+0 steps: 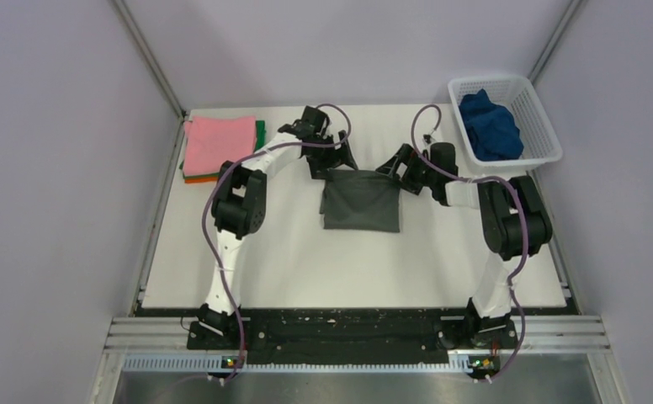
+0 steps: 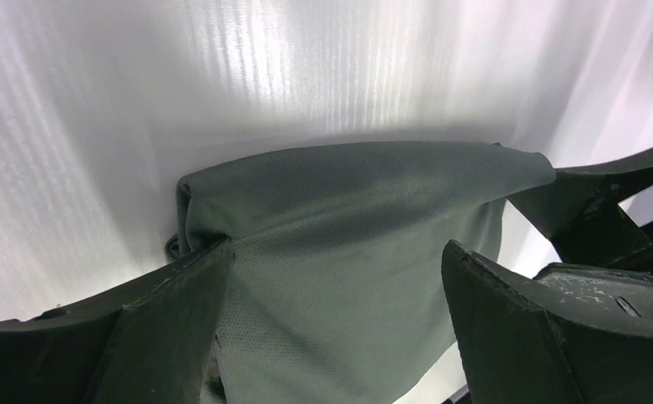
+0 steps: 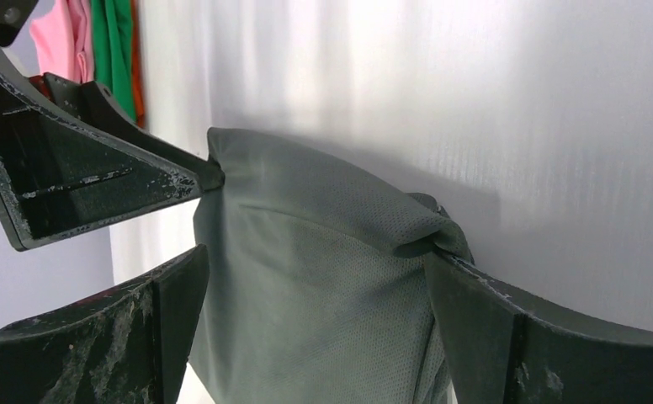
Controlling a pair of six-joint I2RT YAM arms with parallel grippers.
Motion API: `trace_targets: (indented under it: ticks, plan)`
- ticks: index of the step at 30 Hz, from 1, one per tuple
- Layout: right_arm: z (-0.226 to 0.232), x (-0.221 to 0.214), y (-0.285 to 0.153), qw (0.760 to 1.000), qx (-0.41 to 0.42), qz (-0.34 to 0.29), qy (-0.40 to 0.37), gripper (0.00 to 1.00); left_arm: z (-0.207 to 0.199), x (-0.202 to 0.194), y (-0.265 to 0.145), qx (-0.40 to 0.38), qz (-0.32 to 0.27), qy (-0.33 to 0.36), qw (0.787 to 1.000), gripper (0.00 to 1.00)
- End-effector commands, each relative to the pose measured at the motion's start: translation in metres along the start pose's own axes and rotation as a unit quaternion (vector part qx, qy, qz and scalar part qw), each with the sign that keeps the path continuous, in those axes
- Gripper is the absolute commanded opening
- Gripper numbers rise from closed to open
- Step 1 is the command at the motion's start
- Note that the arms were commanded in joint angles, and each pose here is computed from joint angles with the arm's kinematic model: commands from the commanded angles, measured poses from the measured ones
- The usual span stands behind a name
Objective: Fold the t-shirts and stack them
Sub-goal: Smooth out wrinkles on the folded tshirt
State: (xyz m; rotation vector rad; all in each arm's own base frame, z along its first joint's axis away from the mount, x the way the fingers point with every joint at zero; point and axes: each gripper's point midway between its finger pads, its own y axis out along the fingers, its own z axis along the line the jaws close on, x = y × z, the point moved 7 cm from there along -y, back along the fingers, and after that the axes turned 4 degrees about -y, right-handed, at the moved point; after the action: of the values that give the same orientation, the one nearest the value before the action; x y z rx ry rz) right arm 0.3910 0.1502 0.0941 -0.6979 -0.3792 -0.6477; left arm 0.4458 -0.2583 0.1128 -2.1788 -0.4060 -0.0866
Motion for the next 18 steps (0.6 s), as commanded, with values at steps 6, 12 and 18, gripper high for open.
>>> trace_targets:
  ticks: [6, 12, 18]
  plan:
    - [0.044, 0.034, -0.063, 0.993, -0.048, -0.091, -0.052, 0.99, -0.031, 0.004, -0.116, 0.054, -0.125, 0.038, 0.990, 0.99]
    - [0.042, 0.004, -0.130, 0.988, -0.070, -0.136, -0.037, 0.99, -0.003, -0.033, -0.124, 0.060, -0.117, 0.036, 0.991, 0.99]
    - [0.015, -0.044, -0.189, 0.972, -0.138, -0.191, -0.012, 0.99, 0.019, -0.059, -0.086, 0.071, -0.047, 0.037, 0.996, 0.99]
